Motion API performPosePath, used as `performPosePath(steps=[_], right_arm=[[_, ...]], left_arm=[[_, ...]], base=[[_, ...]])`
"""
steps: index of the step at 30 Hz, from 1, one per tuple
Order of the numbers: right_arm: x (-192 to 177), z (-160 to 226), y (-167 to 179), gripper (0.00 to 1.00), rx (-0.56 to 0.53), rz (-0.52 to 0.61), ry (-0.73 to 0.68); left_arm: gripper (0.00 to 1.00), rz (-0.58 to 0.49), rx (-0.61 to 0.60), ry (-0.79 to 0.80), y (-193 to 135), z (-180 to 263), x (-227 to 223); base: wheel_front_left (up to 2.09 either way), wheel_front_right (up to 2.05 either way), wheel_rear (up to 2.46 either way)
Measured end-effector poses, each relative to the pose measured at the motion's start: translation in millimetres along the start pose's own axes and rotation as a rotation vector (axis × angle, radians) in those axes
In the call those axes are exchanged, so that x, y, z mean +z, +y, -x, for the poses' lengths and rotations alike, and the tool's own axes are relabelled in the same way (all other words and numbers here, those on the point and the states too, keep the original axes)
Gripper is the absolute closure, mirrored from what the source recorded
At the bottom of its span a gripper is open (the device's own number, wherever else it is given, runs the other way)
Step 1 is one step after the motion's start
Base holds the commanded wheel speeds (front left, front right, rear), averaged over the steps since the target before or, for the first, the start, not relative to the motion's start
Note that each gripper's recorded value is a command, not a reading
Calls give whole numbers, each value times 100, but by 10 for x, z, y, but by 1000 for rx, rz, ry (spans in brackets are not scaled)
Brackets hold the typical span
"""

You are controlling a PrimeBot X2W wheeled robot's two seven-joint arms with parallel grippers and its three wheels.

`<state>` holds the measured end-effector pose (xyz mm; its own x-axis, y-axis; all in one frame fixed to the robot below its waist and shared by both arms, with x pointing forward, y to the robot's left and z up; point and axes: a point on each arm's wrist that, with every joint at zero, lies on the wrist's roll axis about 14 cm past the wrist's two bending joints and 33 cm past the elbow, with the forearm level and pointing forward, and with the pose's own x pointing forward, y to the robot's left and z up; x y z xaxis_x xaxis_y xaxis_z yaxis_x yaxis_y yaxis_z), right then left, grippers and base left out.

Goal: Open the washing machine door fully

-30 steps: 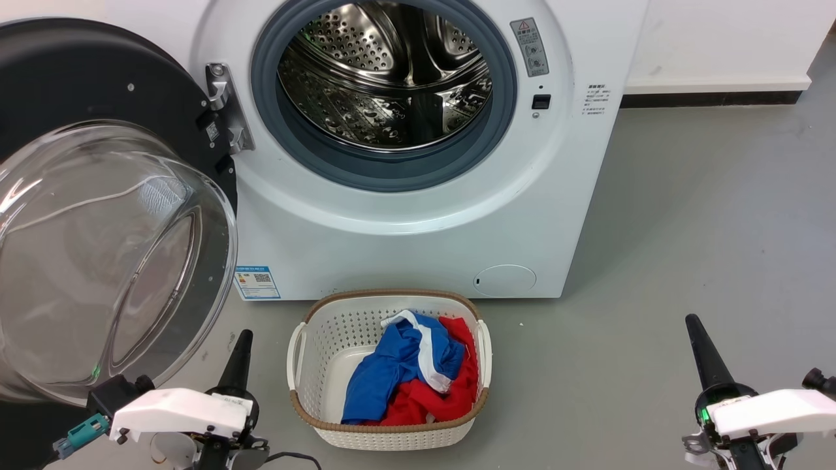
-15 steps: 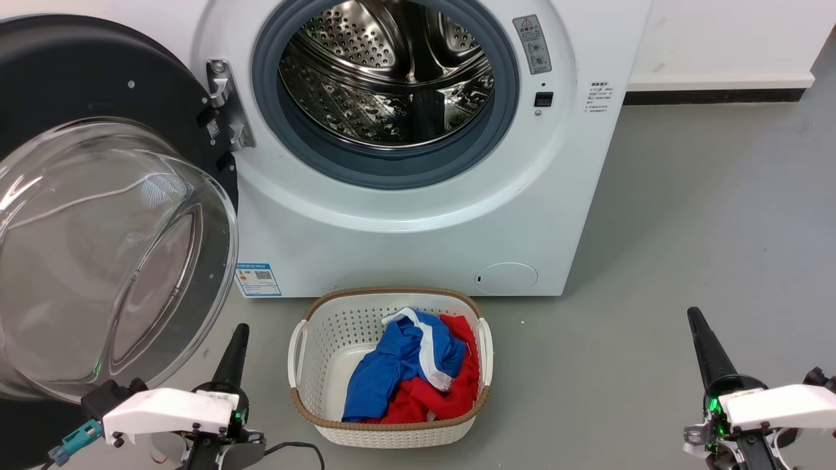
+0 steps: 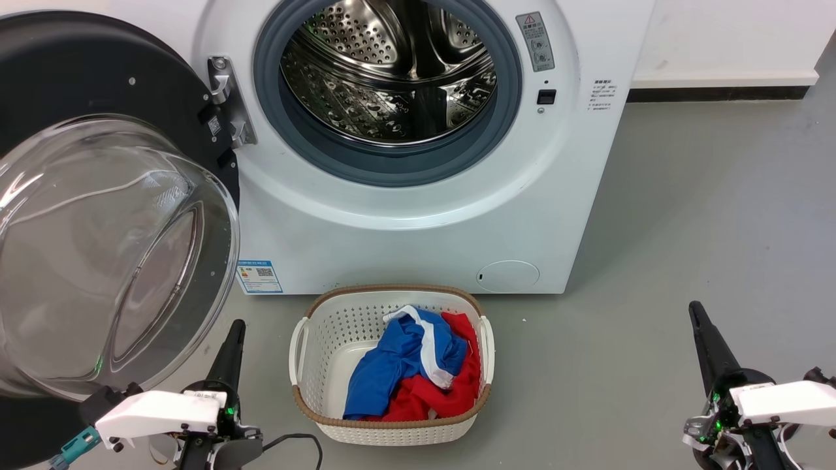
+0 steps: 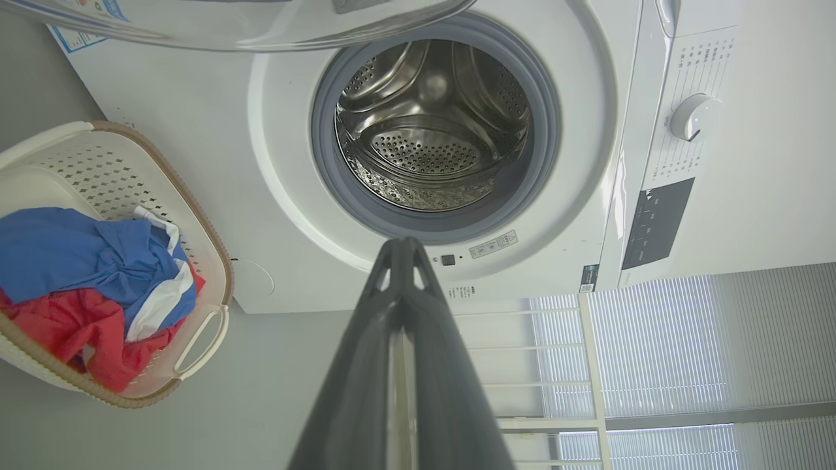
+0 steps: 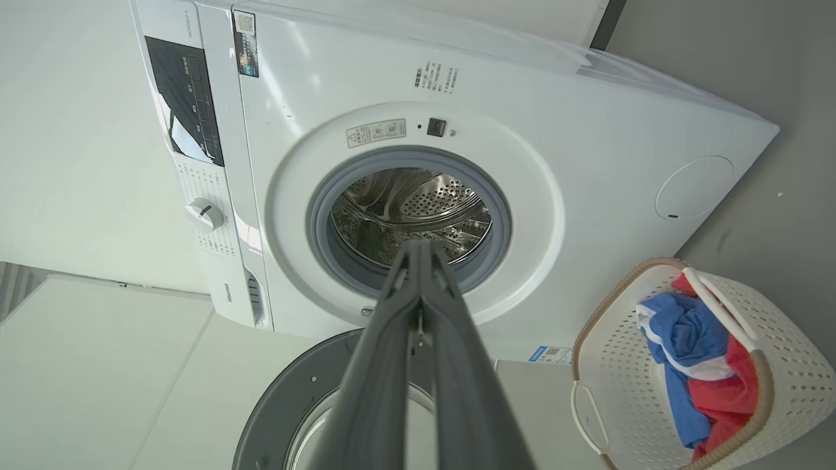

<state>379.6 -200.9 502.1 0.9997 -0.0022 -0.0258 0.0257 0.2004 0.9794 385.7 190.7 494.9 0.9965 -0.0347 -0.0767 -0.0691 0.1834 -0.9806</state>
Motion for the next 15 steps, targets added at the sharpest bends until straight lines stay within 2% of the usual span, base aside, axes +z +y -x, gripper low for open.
performPosePath(steps=[15], right_arm=[[-4, -36, 3, 100, 6, -119, 1]], left_arm=[[100, 111, -39, -23, -53, -12, 62]], base=[[0, 0, 0]])
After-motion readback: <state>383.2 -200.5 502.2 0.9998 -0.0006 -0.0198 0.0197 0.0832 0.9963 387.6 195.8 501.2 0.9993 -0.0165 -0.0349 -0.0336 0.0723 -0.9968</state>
